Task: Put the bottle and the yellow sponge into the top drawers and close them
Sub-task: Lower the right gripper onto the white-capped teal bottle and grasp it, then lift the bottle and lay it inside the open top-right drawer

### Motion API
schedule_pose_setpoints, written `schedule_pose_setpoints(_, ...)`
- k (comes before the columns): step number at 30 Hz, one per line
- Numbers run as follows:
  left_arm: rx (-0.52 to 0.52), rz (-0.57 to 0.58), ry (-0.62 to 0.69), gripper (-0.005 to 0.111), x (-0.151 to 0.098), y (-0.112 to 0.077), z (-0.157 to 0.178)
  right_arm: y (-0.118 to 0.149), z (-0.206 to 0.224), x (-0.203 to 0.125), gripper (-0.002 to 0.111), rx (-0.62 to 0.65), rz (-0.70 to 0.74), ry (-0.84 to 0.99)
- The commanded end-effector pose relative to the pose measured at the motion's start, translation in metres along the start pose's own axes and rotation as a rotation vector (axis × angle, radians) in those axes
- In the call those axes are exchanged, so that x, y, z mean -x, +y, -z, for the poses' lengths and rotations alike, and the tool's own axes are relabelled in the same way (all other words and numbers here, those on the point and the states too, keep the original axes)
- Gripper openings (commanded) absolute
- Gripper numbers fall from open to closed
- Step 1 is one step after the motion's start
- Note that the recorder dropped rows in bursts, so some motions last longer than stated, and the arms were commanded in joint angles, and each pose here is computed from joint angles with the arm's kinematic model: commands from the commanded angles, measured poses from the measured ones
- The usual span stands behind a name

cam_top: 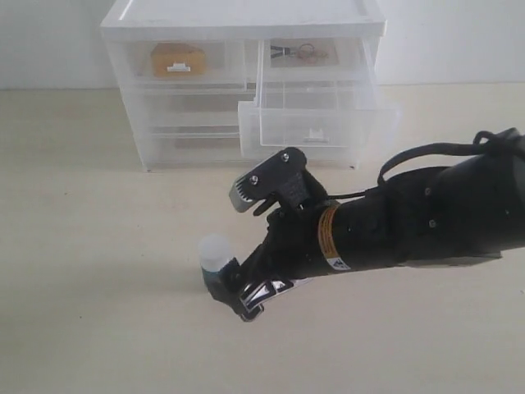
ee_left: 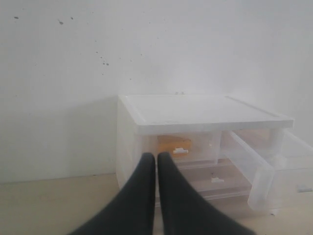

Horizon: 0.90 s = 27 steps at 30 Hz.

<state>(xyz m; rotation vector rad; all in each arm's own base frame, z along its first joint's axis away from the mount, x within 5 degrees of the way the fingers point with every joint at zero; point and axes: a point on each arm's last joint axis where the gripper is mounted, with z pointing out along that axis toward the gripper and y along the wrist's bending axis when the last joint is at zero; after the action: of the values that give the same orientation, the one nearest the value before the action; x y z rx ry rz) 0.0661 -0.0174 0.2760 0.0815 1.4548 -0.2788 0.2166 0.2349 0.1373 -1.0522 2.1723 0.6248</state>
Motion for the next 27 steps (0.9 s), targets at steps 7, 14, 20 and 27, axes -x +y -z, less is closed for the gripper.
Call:
schedule_pose_setpoints(7, 0.001, -0.002, 0.001, 0.004, -0.002, 0.000, 0.001, -0.002, -0.037, 0.007, 0.071, 0.061, 0.075, -0.013)
schedule_pose_setpoints(14, 0.001, -0.002, 0.001, 0.004, -0.002, 0.000, 0.001, 0.013, -0.012, 0.019, 0.001, 0.044, -0.010, -0.001)
schedule_pose_setpoints(20, 0.001, -0.002, 0.001, 0.004, -0.002, 0.000, 0.001, 0.063, 0.083, 0.049, 0.001, 0.275, -0.041, -0.082)
schedule_pose_setpoints(27, -0.006, -0.002, 0.001, 0.004, -0.002, 0.000, 0.001, 0.017, 0.164, 0.095, 0.001, -0.042, -0.041, -0.438)
